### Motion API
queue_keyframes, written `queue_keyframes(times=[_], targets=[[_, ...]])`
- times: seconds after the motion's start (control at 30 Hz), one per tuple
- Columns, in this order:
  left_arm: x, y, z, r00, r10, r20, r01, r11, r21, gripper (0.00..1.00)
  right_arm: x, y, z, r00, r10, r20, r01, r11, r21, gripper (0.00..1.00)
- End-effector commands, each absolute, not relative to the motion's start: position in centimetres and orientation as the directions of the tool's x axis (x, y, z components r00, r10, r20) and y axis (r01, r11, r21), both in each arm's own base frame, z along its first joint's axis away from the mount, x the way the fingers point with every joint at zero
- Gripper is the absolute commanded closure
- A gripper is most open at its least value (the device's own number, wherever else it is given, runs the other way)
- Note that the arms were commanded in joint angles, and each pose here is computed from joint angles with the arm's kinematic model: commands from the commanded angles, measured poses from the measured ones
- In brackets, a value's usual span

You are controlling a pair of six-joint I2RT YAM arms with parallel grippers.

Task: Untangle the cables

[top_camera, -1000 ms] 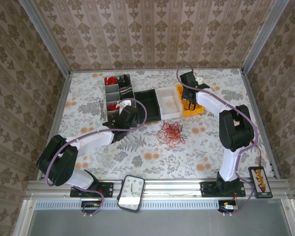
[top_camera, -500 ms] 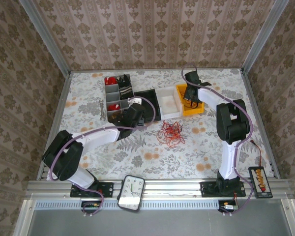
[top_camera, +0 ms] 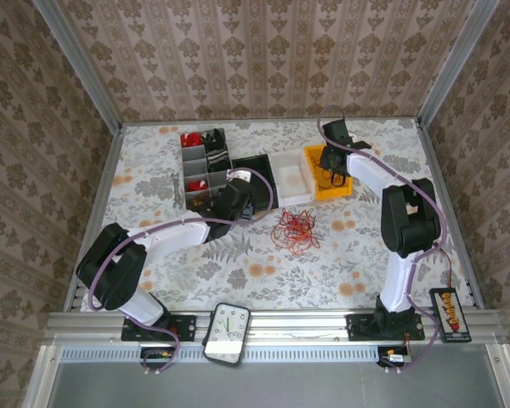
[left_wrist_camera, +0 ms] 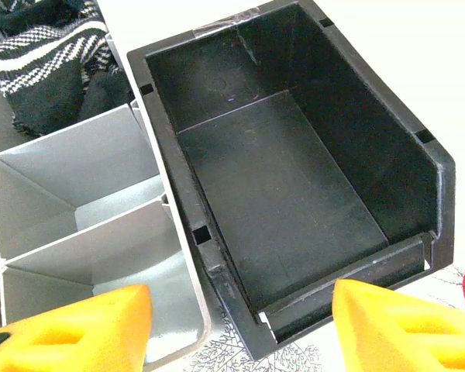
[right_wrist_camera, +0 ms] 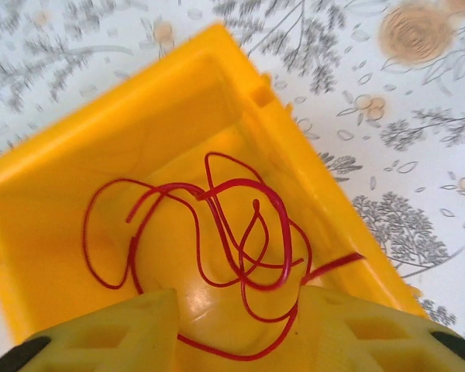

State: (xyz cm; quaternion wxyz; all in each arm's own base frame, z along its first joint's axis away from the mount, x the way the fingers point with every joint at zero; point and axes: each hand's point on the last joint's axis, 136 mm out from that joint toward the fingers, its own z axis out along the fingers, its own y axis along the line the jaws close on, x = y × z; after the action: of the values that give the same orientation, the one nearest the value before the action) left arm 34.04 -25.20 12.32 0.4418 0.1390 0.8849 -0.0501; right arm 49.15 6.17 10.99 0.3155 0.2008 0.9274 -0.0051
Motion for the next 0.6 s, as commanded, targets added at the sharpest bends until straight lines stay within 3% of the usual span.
queue_keyframes(times=[0.0,0.2,0.43,0.57], targets=[[34.3,-26.9,13.7,-0.534,0.218,-0.817,0.351,0.936,0.02,0.36,48.5,5.0,14.7,-0.649,0.371,-0.664,0.401,0.909,0.116,0.47],[32.6,-29.9,13.7,-0.499,0.309,-0.81,0.546,0.838,-0.016,0.33,45.5,4.6,16.7,-0.604,0.334,-0.723,0.367,0.923,0.12,0.46],[28.9,-33.3,13.3,-0.463,0.455,-0.76,0.77,0.632,-0.091,0.32,38.6,12.2,12.9,-0.752,0.117,-0.649,0.008,0.986,0.168,0.49],[28.6,-33.9,12.9,-0.467,0.484,-0.74,0.789,0.607,-0.102,0.34,34.8,15.8,10.5,-0.8,0.051,-0.597,-0.129,0.958,0.255,0.53]])
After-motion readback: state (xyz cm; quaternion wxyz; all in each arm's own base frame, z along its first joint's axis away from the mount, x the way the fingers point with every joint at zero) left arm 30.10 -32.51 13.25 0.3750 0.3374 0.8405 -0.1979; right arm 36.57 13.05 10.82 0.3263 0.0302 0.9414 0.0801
